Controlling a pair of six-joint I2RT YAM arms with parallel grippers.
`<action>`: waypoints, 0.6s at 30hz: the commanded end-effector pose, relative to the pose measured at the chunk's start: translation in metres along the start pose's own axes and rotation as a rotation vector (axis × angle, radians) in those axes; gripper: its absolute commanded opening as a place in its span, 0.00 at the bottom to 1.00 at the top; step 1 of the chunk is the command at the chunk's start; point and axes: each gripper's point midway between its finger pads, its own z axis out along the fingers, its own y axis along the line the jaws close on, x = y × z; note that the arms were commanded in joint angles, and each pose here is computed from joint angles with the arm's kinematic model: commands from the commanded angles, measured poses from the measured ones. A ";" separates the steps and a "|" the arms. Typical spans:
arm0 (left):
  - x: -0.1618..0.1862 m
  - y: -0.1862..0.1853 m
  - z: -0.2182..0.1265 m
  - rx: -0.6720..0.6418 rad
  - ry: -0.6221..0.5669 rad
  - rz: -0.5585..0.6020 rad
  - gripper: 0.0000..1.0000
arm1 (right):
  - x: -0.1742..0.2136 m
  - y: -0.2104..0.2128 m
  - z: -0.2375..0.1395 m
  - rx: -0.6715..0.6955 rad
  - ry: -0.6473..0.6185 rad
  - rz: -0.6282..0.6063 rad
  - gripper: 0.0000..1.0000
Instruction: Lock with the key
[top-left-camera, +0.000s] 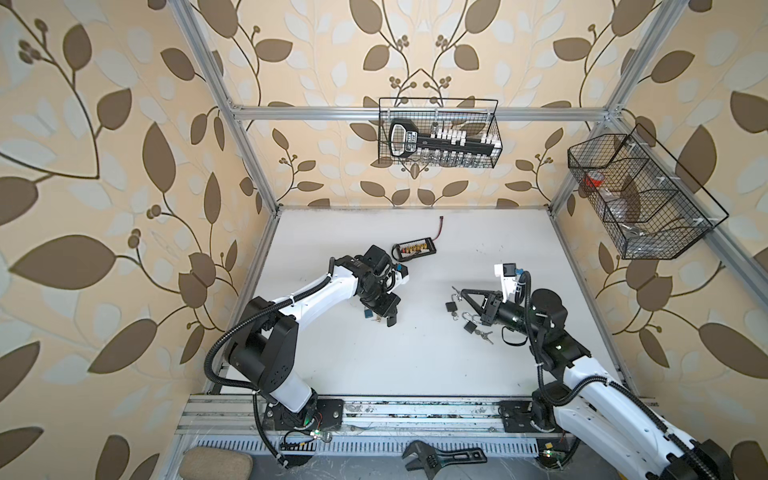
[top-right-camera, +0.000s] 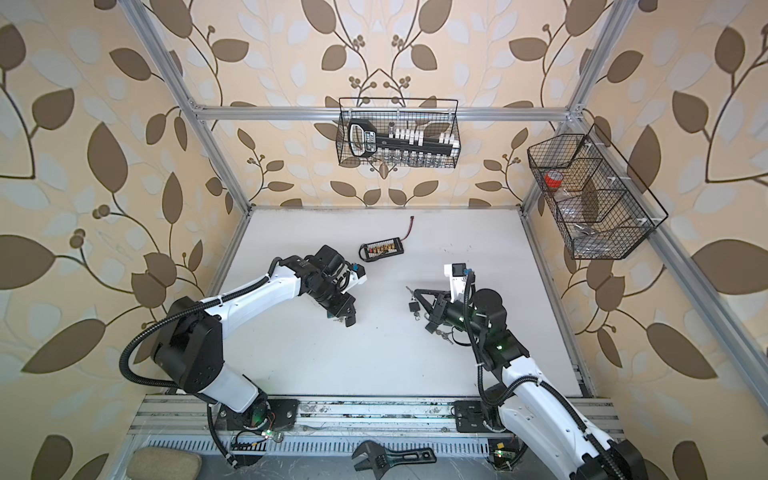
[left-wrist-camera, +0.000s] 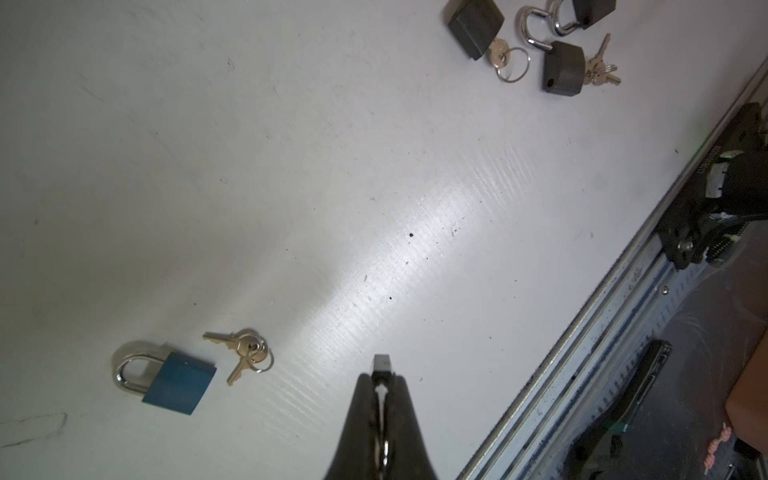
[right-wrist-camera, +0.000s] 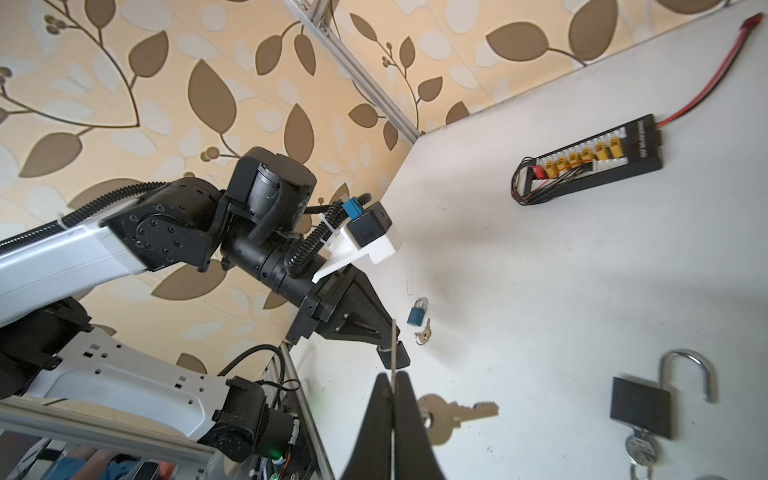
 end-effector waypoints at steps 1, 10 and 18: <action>-0.014 -0.003 -0.004 0.044 -0.020 0.039 0.00 | -0.022 0.006 -0.012 -0.036 -0.158 0.042 0.00; -0.020 0.004 0.010 0.134 -0.029 0.025 0.00 | -0.015 0.005 -0.006 -0.041 -0.105 0.039 0.00; -0.029 0.023 0.009 0.181 -0.084 0.033 0.00 | -0.014 0.008 -0.002 -0.039 -0.066 0.021 0.00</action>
